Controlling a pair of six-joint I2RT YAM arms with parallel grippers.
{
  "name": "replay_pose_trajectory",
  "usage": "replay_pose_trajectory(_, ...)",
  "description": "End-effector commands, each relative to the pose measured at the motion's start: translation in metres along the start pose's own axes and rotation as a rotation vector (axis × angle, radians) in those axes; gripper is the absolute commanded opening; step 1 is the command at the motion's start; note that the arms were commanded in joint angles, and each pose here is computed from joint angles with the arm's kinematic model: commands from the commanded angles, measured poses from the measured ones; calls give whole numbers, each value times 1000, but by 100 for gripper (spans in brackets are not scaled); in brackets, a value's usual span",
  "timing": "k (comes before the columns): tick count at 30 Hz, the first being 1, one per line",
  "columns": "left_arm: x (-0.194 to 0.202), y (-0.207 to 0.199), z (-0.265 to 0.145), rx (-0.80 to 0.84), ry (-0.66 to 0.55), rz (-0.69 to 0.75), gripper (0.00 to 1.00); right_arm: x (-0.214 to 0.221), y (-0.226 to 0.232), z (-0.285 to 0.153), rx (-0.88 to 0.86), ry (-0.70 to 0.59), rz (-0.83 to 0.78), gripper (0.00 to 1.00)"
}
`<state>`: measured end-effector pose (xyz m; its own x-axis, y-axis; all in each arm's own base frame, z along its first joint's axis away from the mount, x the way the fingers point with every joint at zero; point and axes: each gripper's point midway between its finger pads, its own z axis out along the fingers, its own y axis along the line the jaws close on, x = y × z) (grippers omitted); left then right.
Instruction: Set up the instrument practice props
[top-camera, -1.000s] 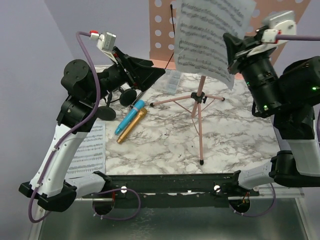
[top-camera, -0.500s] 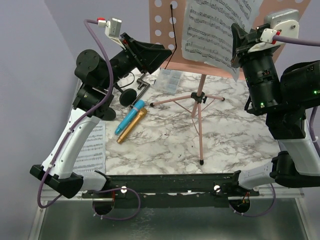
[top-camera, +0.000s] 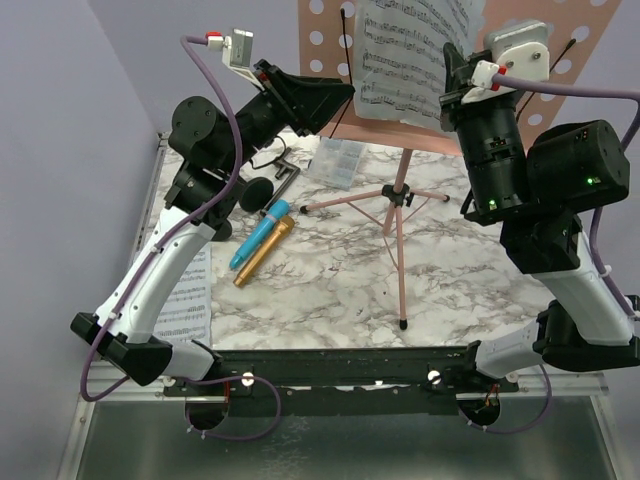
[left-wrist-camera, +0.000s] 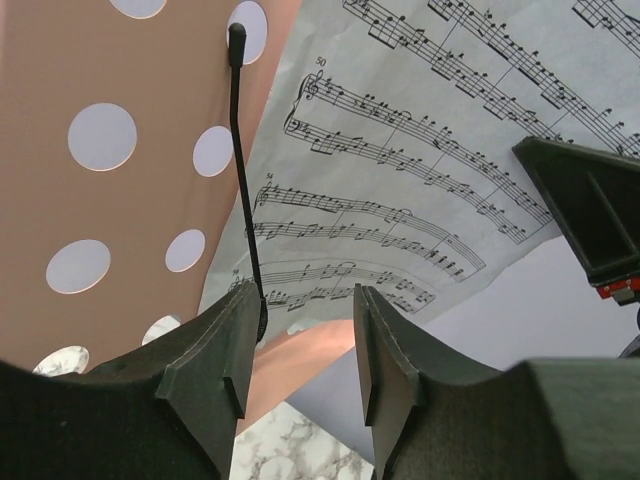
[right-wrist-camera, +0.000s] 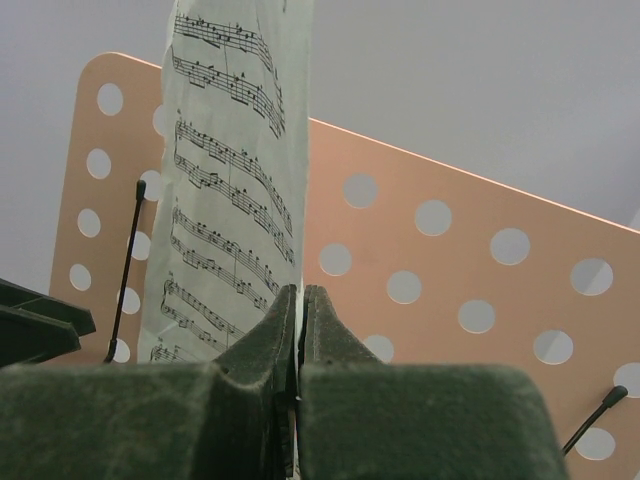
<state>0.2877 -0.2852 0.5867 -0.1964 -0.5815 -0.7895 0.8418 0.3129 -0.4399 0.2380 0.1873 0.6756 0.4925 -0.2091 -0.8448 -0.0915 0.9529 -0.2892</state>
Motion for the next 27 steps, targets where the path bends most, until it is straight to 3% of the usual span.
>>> replay_pose_trajectory(1, -19, -5, 6, -15, -87, 13, 48, -2, -3, 2, 22, -9, -14, 0)
replay_pose_trajectory(5, -17, 4, 11, -52, -105, 0, 43, -4, -5, 3, 46, -16, -9, 0)
replay_pose_trajectory(18, -13, 16, 24, -99, -129, -17, 42, -2, -4, 3, 56, -19, -19, 0)
replay_pose_trajectory(27, -10, 18, 27, -97, -124, -5, 28, -1, -5, 5, 73, -20, -31, 0)
